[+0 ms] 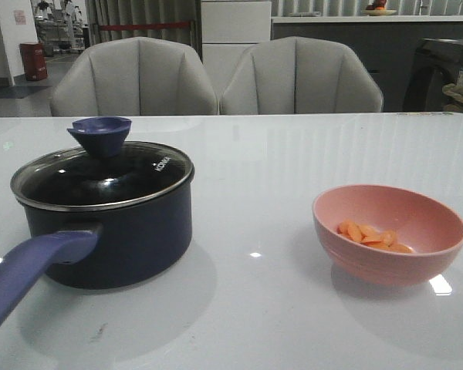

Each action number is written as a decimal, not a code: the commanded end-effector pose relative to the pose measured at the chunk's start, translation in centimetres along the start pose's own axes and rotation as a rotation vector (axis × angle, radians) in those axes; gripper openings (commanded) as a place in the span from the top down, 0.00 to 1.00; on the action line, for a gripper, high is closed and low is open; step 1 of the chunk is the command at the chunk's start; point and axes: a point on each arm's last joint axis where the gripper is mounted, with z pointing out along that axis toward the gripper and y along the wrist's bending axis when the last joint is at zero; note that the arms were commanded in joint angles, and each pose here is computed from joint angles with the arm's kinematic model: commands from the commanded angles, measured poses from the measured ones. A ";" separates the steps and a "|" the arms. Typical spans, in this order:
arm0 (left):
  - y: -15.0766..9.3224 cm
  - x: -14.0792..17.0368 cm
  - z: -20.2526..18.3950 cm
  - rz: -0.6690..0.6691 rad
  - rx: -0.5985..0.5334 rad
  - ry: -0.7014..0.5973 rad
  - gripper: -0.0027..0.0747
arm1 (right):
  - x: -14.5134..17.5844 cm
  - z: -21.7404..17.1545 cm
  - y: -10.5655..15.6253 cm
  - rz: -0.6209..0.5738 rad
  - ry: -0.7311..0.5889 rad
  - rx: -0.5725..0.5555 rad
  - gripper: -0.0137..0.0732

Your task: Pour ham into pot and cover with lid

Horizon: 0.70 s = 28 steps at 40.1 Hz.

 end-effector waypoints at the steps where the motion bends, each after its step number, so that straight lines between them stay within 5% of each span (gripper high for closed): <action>1: -0.1 -1.4 0.8 -0.016 0.004 -0.024 0.81 | -0.5 -0.1 0.0 -0.013 -0.093 -0.002 0.66; 19: -0.1 -0.3 2.9 -0.017 0.002 0.081 0.78 | -0.5 -0.1 0.0 -0.013 -0.093 -0.002 0.66; 28: -0.1 -0.4 3.2 -0.016 0.002 0.090 0.46 | -0.5 -0.1 0.0 -0.013 -0.093 -0.002 0.66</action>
